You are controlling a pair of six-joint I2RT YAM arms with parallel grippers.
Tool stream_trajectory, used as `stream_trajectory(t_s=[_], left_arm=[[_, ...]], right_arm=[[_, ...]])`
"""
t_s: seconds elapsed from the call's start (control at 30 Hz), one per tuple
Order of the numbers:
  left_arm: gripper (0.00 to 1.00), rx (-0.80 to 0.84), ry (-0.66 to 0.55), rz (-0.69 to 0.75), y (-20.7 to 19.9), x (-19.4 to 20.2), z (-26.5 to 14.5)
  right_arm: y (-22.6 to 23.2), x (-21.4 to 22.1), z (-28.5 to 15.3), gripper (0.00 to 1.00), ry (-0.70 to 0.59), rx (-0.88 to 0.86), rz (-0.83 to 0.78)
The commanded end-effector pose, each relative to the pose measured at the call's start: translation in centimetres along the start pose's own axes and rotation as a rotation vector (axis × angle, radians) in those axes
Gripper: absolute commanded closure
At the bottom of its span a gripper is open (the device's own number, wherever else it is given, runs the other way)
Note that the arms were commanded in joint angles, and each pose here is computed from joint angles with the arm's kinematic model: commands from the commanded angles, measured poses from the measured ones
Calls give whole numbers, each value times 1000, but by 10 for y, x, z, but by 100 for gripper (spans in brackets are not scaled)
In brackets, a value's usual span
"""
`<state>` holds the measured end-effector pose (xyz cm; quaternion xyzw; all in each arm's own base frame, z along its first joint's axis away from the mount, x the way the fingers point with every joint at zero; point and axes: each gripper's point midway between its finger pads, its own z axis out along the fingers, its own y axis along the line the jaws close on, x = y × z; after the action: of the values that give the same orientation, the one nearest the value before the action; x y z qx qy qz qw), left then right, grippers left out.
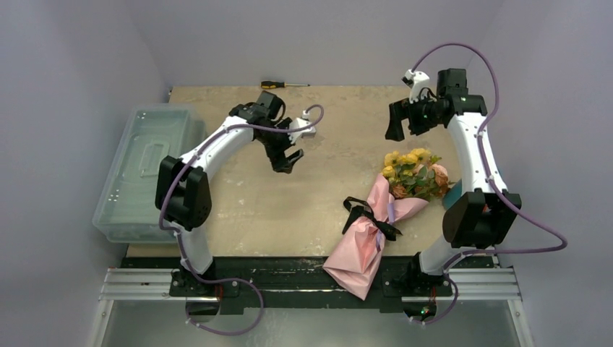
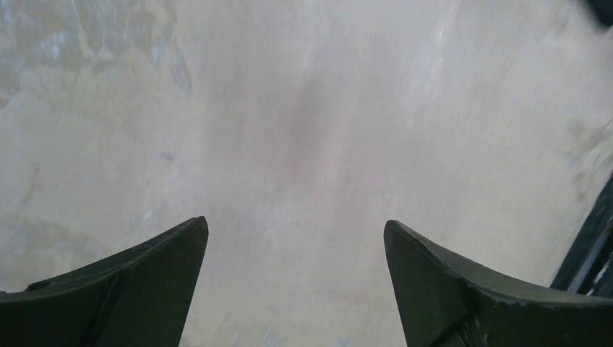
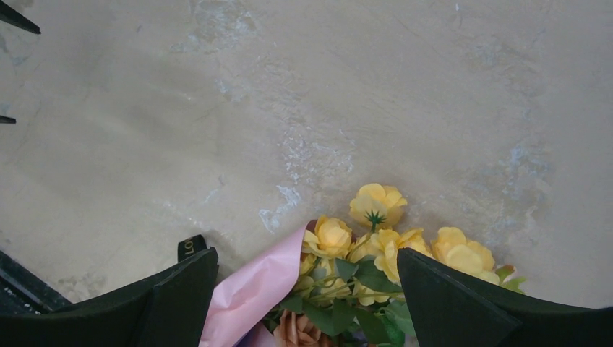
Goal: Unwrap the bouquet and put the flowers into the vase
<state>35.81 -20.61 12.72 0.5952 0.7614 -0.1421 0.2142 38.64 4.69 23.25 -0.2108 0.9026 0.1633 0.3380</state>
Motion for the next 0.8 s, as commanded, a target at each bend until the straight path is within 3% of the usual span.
stream_trajectory(t_s=[0.0,0.2,0.33,0.5,0.77], left_arm=[[11,171,-454,-383,-11,-96,11],[19,334,-654,-657,-22,-161,50],[22,404,-742,-734,-34,-194,74],[22,458,-739,-780,-58,-218,116],[28,523,-655,-838,-99,-224,179]], right_arm=[[-4,-26,-40,2,-114,139,0],[-11,-36,-57,2,-166,228,15],[-9,-34,-58,2,-167,224,17],[-6,-30,-60,2,-167,225,18],[1,-16,-69,2,-130,226,18]])
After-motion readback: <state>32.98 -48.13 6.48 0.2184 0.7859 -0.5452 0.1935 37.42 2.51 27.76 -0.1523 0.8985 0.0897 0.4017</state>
